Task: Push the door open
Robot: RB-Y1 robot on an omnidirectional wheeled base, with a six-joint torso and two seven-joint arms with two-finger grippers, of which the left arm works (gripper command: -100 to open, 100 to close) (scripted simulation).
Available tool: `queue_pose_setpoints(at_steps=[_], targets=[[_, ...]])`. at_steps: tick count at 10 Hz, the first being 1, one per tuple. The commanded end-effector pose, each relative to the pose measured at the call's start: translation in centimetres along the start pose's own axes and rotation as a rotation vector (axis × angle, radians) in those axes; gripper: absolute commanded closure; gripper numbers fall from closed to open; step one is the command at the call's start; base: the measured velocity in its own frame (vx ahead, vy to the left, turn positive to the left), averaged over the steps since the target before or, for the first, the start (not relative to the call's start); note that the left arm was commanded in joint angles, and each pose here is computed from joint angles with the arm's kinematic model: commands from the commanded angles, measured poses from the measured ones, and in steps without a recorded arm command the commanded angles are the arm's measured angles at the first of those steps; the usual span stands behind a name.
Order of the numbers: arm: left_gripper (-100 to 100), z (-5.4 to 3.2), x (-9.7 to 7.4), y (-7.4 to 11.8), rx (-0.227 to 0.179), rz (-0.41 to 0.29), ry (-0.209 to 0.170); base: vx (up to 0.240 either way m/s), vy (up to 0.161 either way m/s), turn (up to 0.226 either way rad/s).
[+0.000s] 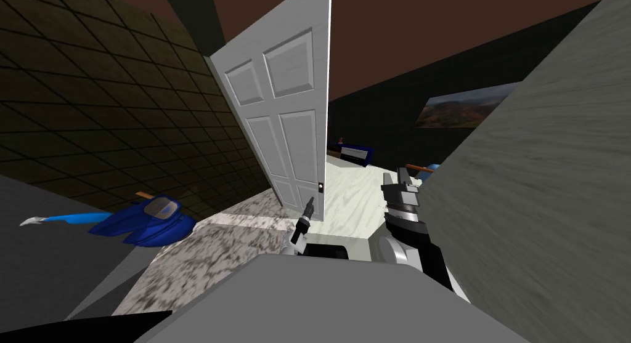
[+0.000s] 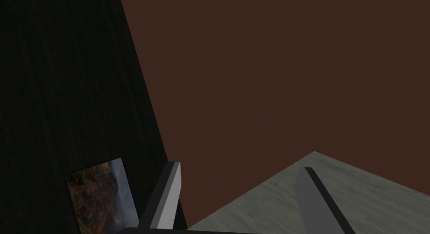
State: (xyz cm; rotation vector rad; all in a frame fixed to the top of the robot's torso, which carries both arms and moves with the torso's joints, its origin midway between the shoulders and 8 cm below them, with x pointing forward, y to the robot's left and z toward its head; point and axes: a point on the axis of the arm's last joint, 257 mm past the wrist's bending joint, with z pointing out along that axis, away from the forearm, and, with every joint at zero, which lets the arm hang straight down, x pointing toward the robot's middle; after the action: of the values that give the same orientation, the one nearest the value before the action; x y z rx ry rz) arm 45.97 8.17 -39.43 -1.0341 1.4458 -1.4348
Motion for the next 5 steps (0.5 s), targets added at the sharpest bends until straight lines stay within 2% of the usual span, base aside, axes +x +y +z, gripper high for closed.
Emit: queue_pose_setpoints(at_steps=[1, 2, 5], targets=[[-100, 0.0, 0.0, 0.0, 0.0, 0.0, 0.0, -0.053, 0.004, -0.003], [-100, -0.44, -1.7, 0.3, -0.007, 0.031, -0.007, 0.097, -0.026, -0.032], [-100, -0.89, -3.3, 0.5, -0.009, 0.06, -0.017, 0.239, -0.058, -0.024]])
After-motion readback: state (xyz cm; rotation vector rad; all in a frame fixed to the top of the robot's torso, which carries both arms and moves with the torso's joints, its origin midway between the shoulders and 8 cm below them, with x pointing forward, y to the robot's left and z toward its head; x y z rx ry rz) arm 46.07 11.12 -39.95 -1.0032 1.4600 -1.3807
